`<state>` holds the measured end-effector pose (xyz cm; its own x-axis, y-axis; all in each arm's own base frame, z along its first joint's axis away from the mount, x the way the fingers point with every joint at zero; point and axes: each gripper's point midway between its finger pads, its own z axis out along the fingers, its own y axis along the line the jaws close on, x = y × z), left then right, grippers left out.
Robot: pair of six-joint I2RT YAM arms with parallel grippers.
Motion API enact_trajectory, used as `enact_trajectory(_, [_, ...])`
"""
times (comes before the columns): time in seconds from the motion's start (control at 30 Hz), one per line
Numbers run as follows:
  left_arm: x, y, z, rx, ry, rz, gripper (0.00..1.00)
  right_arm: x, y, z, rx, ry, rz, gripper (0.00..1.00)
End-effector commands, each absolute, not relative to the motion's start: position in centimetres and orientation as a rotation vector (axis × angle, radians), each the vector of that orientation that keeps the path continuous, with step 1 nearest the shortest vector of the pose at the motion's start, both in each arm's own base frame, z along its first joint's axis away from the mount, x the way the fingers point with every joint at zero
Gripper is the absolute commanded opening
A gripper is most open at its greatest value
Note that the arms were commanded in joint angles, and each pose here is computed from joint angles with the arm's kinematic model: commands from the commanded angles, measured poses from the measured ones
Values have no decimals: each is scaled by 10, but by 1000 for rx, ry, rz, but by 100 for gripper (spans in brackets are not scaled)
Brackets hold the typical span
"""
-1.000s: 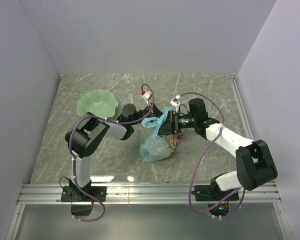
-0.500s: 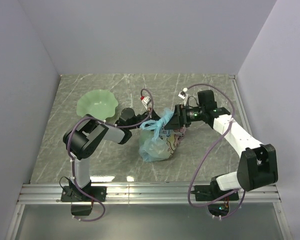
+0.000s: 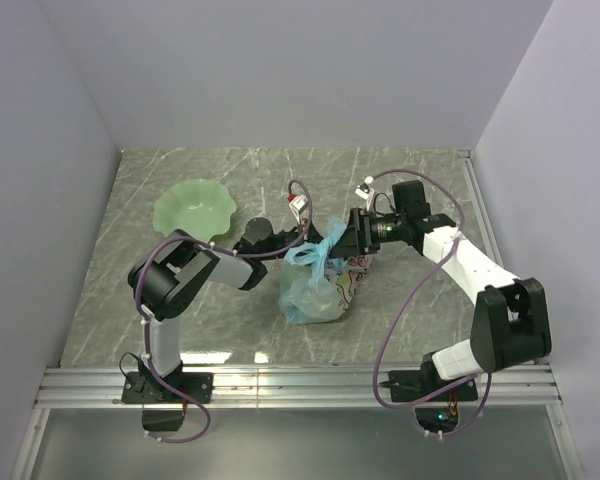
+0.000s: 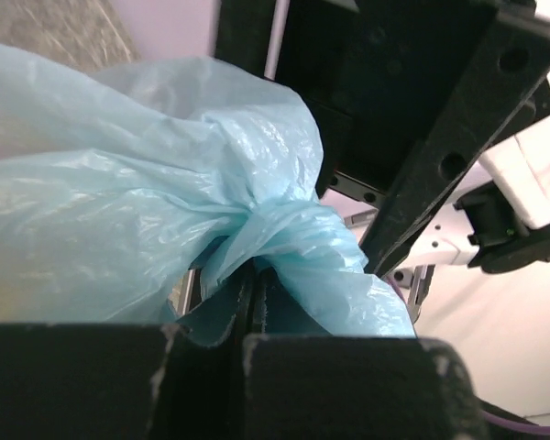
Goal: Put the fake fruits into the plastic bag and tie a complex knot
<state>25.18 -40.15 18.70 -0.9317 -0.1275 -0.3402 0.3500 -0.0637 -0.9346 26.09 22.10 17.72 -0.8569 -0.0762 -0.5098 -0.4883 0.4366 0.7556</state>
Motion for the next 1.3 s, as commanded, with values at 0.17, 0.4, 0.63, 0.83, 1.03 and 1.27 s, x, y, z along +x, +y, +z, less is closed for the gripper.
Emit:
enact_trajectory(0.17, [228, -411, 211, 405, 1790, -2096, 0, 284, 256, 199, -496, 2184, 1455, 71])
enact_trajectory(0.4, [237, -414, 196, 360, 1841, -2071, 0, 259, 270, 196, -407, 2164, 1522, 77])
enact_trajectory(0.63, [234, -409, 204, 385, 1805, -2076, 1, 265, 265, 197, -581, 2180, 1458, 83])
enact_trajectory(0.83, [236, -407, 212, 364, 1779, -2087, 1, 245, 230, 196, -651, 2260, 1391, 97])
enact_trajectory(1.03, [241, -408, 215, 327, 1781, -2105, 0, 229, 203, 207, -510, 2285, 1410, 98])
enact_trajectory(1.27, [252, -408, 217, 134, 1827, -2153, 0, 233, 185, 214, -325, 2161, 1364, 73])
